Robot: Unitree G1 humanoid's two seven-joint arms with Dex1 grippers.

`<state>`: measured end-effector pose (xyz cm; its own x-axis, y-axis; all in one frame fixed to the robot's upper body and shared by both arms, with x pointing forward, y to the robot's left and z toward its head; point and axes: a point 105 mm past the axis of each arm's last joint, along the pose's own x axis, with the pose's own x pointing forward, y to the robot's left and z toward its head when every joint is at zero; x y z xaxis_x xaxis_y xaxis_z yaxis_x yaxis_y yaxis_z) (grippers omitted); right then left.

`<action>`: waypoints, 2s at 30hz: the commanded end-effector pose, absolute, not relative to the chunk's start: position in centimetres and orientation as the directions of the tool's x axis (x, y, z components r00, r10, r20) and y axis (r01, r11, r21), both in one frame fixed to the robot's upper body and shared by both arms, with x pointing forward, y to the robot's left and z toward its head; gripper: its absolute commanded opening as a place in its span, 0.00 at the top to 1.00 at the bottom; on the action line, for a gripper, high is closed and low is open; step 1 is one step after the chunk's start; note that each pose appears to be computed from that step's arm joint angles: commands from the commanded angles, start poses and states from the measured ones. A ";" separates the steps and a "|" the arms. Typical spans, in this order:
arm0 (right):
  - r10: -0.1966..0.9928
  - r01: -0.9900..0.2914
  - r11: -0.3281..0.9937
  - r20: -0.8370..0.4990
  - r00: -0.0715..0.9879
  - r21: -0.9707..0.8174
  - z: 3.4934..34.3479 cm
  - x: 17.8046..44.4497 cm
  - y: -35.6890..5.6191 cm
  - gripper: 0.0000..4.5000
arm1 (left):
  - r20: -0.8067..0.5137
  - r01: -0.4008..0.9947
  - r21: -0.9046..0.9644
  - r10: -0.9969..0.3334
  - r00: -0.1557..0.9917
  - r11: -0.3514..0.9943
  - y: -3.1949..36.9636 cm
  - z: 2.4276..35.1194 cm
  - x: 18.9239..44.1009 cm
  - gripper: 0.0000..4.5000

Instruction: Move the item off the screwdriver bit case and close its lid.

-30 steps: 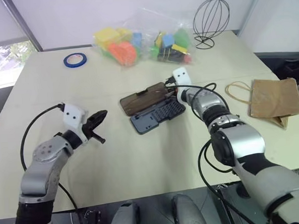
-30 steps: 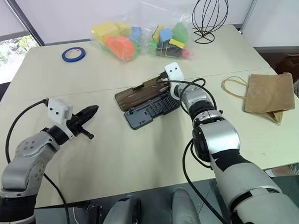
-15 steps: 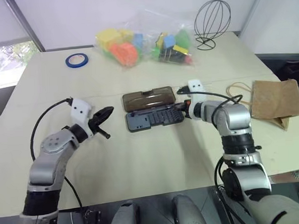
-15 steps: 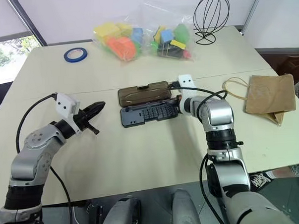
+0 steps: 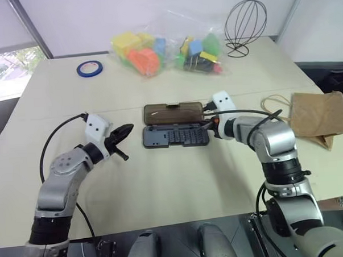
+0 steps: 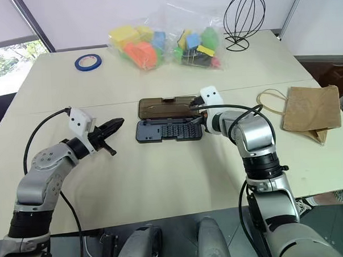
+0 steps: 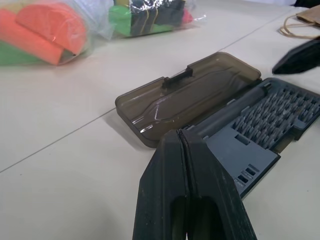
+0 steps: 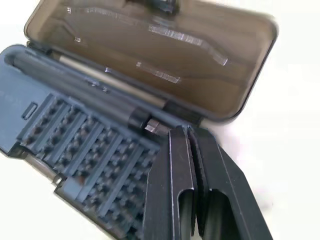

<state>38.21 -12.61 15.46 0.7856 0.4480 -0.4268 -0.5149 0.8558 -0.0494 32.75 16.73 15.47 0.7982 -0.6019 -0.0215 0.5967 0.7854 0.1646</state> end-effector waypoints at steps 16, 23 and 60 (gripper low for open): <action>0.483 -0.529 0.821 -0.230 0.845 -0.215 19.7 45.9 -11.7 0.01 | 0.013 0.593 0.200 -0.607 0.794 0.780 16.6 16.5 32.8 1.00; 0.407 -0.476 0.860 -0.316 0.857 -0.182 16.2 47.1 -12.2 0.01 | 0.011 0.585 0.202 -0.600 0.800 0.785 16.8 16.6 32.5 1.00; 0.372 -0.441 0.897 -0.491 0.788 -0.027 11.4 45.5 -12.9 0.99 | 0.016 0.555 0.218 -0.571 0.821 0.803 17.2 16.5 32.2 1.00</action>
